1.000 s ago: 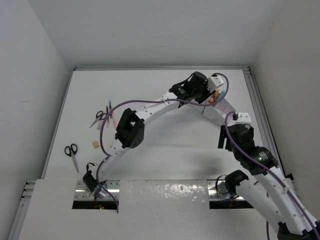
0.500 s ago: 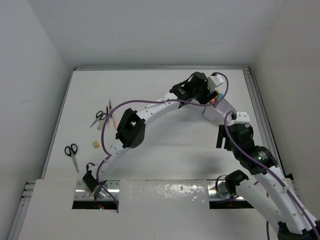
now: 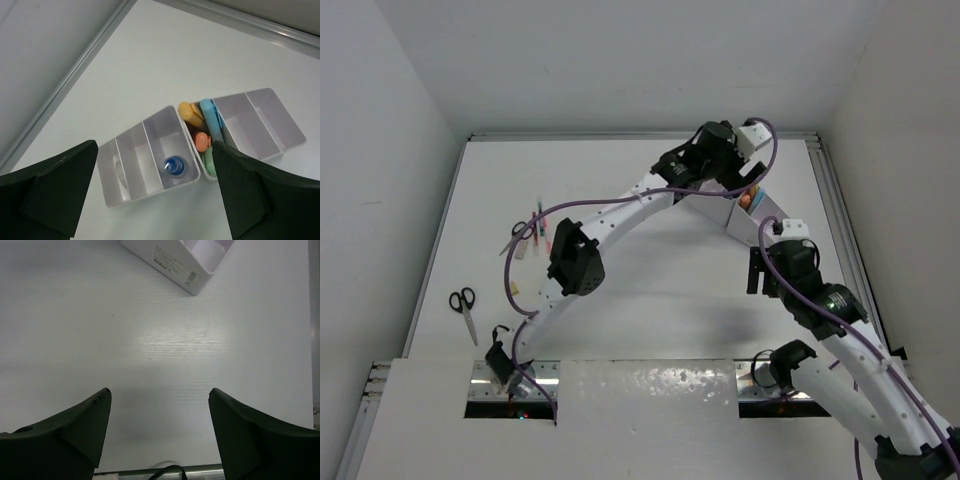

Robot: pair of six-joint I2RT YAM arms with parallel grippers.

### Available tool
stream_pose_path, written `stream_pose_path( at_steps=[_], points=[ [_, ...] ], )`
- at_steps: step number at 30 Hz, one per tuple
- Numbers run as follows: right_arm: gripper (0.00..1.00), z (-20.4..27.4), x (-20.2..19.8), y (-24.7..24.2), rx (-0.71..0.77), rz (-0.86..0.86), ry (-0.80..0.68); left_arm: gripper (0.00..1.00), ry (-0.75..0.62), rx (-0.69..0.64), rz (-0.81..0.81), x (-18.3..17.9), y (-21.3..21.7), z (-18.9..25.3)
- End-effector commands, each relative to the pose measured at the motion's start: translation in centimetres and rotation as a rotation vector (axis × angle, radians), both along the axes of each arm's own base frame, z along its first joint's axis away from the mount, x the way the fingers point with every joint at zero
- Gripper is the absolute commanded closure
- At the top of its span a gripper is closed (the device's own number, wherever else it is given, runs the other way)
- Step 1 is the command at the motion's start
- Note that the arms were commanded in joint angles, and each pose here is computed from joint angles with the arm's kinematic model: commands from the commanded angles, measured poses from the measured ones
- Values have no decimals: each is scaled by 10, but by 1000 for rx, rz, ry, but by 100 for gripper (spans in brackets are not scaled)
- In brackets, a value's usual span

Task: Sort the stationery into containers
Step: Place the stationery in the storage box, then pick up the scissors from the center of the board.

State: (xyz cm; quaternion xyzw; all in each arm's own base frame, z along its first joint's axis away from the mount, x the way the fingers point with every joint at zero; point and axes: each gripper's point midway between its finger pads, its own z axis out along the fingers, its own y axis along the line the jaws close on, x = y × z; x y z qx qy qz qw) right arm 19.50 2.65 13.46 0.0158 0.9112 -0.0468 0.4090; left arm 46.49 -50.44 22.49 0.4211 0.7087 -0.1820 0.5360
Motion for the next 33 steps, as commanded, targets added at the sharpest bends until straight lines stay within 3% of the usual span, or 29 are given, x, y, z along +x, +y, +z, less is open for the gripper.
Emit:
stream_pose_path(
  at_steps=[1,3,5,6,7,8,9,10,11,13,16,21,24,30,33],
  points=[
    [23,24,26,18,26,63,-68,2,-45,-158,40,2,59,121],
    [27,29,35,29,45,109,-74,0,13,-127,71,1,93,124],
    [33,28,45,47,82,165,-76,0,72,-78,164,3,155,126],
    [41,25,52,56,92,191,-81,9,106,-48,238,5,203,122],
    [42,29,55,62,115,209,-99,16,124,-24,278,4,229,118],
    [49,20,57,68,114,234,-73,24,157,12,326,3,258,105],
    [51,19,58,77,133,269,-68,35,124,23,373,-7,291,120],
    [53,17,62,85,135,298,-63,54,197,84,457,-3,339,83],
    [53,16,64,90,139,312,-57,60,228,114,495,-8,364,70],
    [52,16,68,99,148,338,-55,63,298,181,586,-15,427,40],
    [48,9,70,111,163,371,-42,58,412,235,685,-21,488,-2],
    [45,-1,68,121,181,395,-15,57,490,325,749,-17,549,-65],
    [45,-4,64,119,172,382,-1,60,531,397,732,-24,564,-101],
    [44,-6,61,115,194,334,-10,70,514,473,749,-28,594,-133],
    [44,-4,60,115,193,328,-10,70,557,474,719,-32,595,-150]
  ],
)
